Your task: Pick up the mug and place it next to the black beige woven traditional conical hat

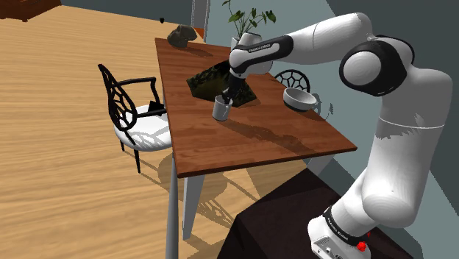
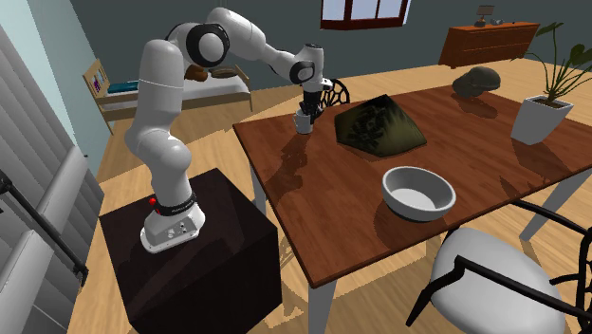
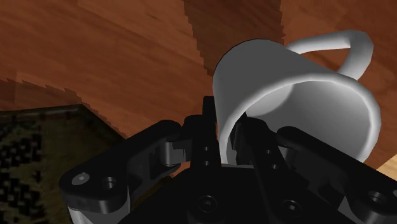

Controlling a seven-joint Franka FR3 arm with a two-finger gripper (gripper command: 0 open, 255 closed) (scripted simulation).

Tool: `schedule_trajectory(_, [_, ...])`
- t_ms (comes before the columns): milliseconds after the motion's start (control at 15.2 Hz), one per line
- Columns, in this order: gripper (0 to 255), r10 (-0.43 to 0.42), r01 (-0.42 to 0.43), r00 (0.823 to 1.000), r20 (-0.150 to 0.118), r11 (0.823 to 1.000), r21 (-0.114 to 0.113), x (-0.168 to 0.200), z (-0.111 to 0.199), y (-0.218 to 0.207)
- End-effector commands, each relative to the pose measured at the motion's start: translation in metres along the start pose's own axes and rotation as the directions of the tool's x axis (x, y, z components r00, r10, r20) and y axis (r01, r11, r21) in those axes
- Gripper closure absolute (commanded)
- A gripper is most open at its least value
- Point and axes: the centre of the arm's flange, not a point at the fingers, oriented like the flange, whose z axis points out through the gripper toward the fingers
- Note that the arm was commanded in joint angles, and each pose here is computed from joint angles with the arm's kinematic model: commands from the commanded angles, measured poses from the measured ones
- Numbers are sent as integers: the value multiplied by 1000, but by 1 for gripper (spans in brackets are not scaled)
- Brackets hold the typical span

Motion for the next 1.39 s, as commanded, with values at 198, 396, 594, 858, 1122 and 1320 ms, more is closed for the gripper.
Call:
schedule_trajectory(198, [255, 0, 0, 1000, -1, 1000, 0, 0, 1, 0])
schedule_trajectory(396, [0, 0, 0, 1000, -1, 1000, 0, 0, 1, 0])
schedule_trajectory(594, [0, 0, 0, 1000, -1, 1000, 0, 0, 1, 0])
schedule_trajectory(858, [0, 0, 0, 1000, -1, 1000, 0, 0, -25, 0])
schedule_trajectory(1122, [0, 0, 0, 1000, -1, 1000, 0, 0, -49, 0])
schedule_trajectory(1320, [0, 0, 0, 1000, -1, 1000, 0, 0, -49, 0])
